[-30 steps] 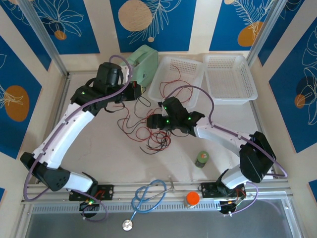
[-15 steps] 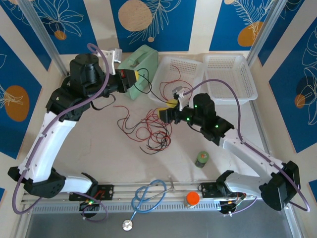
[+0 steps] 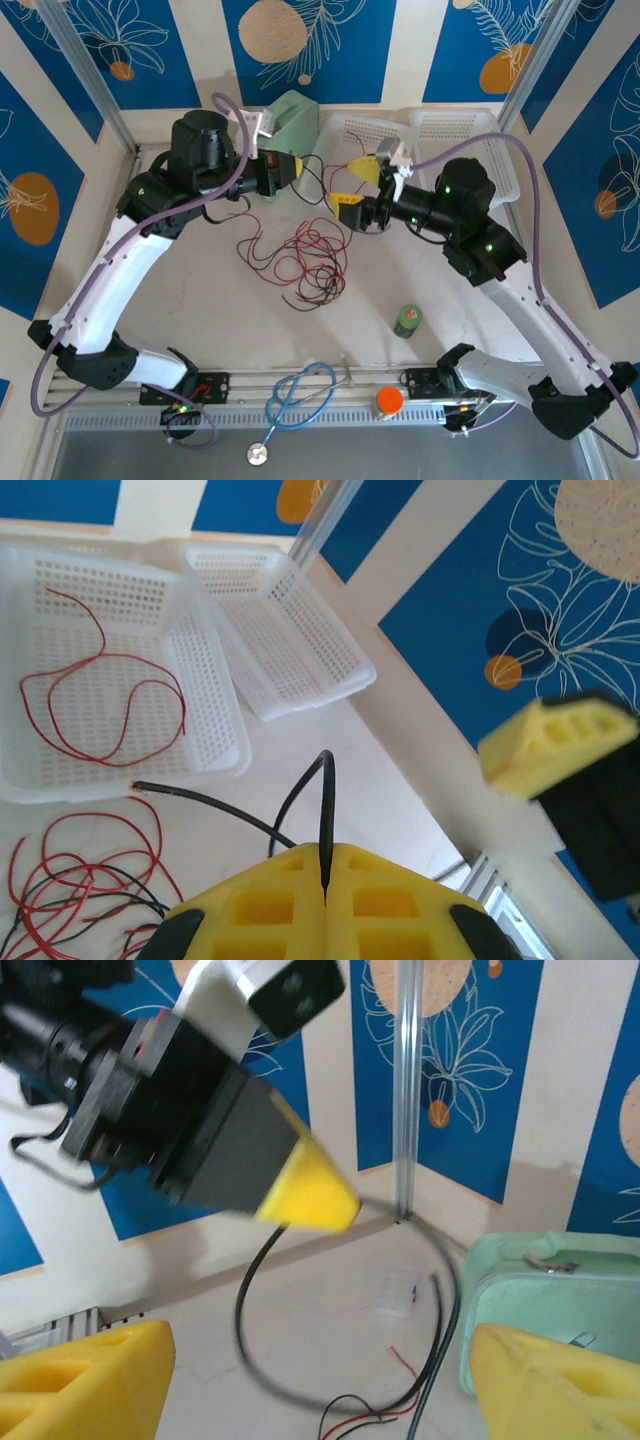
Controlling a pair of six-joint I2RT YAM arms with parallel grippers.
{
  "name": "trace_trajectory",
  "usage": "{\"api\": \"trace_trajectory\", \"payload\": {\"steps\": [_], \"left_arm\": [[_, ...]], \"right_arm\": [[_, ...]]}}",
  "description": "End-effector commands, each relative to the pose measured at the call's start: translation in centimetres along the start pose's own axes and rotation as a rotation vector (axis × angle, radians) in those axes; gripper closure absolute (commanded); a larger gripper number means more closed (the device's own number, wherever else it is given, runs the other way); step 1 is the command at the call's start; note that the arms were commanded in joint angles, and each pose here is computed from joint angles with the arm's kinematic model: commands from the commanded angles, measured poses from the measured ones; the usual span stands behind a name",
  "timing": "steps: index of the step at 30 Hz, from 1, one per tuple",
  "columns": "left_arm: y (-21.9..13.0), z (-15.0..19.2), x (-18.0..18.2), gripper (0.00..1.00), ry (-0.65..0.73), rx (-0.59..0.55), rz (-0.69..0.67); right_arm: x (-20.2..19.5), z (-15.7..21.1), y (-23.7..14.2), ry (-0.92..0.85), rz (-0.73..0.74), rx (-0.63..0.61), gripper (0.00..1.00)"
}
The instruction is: Untangle the cables
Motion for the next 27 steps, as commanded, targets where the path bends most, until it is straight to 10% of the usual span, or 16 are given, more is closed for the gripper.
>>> {"api": "trace_trajectory", "payload": {"steps": [1, 12, 23, 27], "left_arm": [[0.2, 1.1, -0.8, 1.00, 0.035, 0.048, 0.035], [0.8, 1.5, -1.8, 1.00, 0.046, 0.060, 0.070], [1.5, 1.8, -1.9, 0.99, 0.045, 0.069, 0.078], [1.9, 1.7, -1.8, 0.70, 0.048, 0.061, 0.080]], "right_arm": [[-0.8, 1.7, 1.7, 0.030, -0.043, 0.093, 0.21], [-4.7, 4.5, 4.1, 0.102, 0.036, 0.174, 0.29], [-6.5, 3.5, 3.8, 0.109, 0.106, 0.129, 0.83], [-7.0, 3.2, 3.2, 0.096, 0.150, 0.126, 1.00]]}}
Point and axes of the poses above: each hand's point on the last joint's axis, 136 mm out from that joint toward the fingers, its own y axis out along the fingers, its own x axis along the line the jaws close on, z = x × y, the point moved 4 cm from there along -y, back along the fingers, and after that the axes turned 14 degrees about -y, right-handed, at the moved point
